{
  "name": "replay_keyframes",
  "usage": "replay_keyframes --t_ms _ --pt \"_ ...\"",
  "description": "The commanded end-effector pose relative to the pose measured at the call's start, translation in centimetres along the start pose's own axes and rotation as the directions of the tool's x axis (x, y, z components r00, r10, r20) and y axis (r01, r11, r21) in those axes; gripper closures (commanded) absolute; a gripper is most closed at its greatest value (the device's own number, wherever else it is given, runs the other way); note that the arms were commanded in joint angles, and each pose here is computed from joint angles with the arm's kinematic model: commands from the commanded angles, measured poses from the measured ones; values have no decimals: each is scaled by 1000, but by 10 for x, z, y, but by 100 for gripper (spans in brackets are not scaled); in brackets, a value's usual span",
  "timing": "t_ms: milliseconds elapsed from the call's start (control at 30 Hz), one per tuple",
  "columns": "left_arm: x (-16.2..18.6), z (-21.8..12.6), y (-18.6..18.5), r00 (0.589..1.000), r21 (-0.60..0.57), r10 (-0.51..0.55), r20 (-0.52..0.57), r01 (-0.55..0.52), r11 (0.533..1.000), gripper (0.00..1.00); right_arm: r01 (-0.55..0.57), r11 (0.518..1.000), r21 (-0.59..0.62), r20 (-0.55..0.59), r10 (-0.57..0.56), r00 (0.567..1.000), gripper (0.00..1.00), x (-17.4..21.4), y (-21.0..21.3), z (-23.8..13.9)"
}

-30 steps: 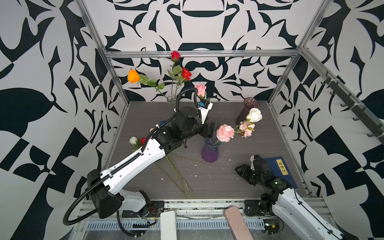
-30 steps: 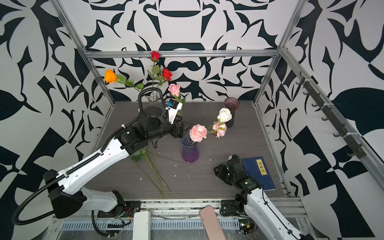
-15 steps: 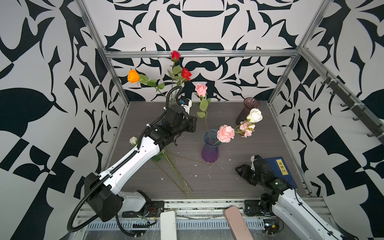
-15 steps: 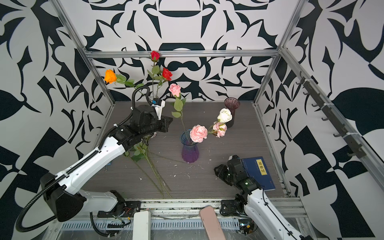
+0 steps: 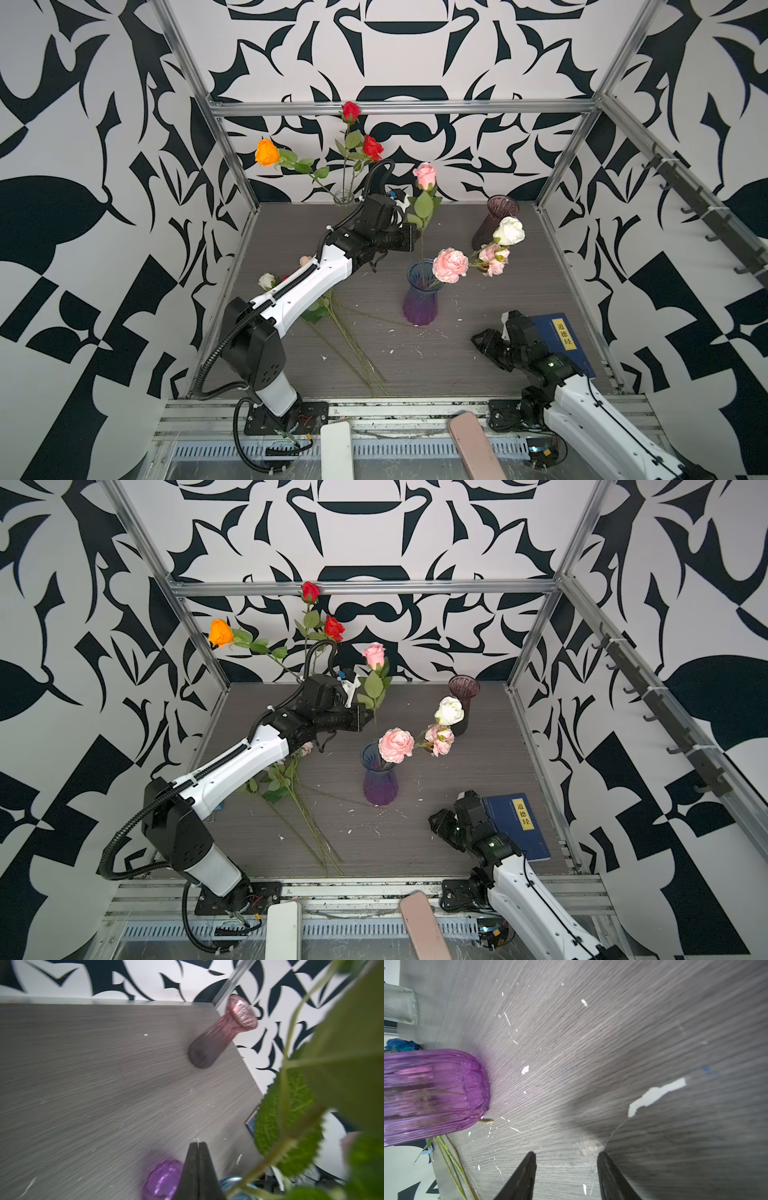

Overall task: Arrange the flowers into the vase
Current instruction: 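Lower the pink rose stem into the blue-purple vase with the left gripper, then open the left gripper and draw it back to the bouquet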

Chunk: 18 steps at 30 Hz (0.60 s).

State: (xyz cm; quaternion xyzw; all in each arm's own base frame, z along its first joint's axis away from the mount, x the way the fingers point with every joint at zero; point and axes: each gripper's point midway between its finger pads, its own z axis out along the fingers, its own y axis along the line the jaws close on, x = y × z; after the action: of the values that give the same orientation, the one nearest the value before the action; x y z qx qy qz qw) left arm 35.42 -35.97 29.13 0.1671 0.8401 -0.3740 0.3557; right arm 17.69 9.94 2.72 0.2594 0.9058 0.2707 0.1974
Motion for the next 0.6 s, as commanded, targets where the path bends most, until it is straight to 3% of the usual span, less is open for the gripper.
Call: replay_keyframes --t_ms 0,233,567 --pt "-9 -3 -29 1000 79 25 16 -26 997 100 22 999 -31 21 -22 1000 49 -8 11 -3" --pt "7 -8 -19 1000 51 30 -8 -29 998 100 19 999 -32 18 -18 1000 49 -7 10 -2" --pt "0 -14 -33 1000 87 30 -6 -29 996 99 10 999 -31 21 -9 1000 48 -7 8 -3"
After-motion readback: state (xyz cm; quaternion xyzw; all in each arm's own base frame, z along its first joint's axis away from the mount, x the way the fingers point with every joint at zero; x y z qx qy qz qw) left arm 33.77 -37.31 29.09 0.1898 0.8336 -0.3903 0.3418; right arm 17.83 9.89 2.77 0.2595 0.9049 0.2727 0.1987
